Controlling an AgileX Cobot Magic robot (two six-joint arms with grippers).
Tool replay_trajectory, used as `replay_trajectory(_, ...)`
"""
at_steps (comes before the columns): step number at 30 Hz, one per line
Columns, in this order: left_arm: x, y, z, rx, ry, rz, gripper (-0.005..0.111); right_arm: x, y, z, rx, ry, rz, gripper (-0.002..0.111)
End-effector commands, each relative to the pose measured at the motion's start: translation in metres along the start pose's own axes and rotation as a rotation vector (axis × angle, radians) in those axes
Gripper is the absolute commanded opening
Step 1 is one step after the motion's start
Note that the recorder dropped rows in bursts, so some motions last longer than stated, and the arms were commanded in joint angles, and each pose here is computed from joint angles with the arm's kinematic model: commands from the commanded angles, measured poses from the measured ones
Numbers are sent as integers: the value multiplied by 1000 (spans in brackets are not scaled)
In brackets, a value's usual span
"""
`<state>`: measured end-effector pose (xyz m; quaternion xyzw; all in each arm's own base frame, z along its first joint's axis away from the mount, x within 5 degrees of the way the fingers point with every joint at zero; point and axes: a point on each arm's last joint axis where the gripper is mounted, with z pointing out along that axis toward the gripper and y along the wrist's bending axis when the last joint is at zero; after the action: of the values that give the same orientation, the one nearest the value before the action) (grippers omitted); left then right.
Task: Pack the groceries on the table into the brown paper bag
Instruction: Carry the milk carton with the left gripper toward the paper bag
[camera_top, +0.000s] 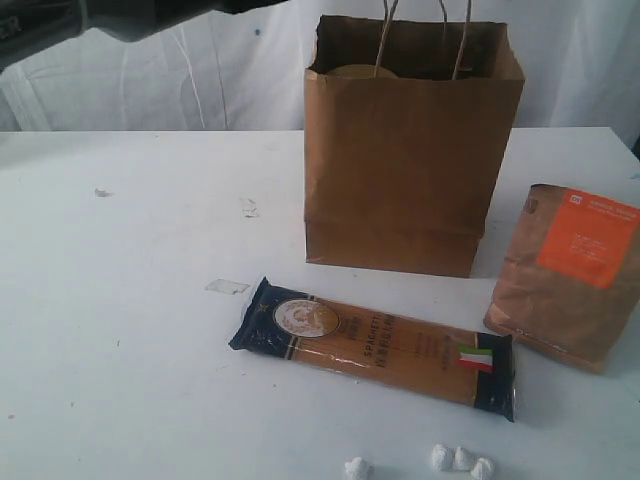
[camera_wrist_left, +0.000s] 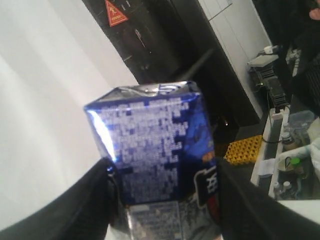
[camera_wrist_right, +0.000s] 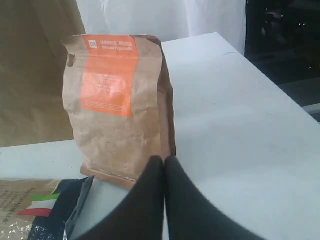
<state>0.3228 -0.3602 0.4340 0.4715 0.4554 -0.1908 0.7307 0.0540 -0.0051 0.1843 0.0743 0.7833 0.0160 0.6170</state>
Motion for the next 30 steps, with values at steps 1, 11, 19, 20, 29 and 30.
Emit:
replay_trajectory(1,23,8,6,-121,135,240,0,0,0,0,2,-11,-12,0)
replay_trajectory(11,33,7,10,-157,151,85,0,0,0,0,2,-11,-12,0)
replay_trajectory(19,34,7,10,-166,141,-12,0,0,0,0,2,-11,-12,0)
replay_trajectory(20,34,7,10,-167,140,-18,0,0,0,0,2,-11,-12,0)
replay_trajectory(29,45,2,15,-158,158,-41,1,0,0,0,2,-11,-12,0)
replay_trajectory(30,45,2,15,-158,158,-41,4,0,0,0,2,-11,-12,0)
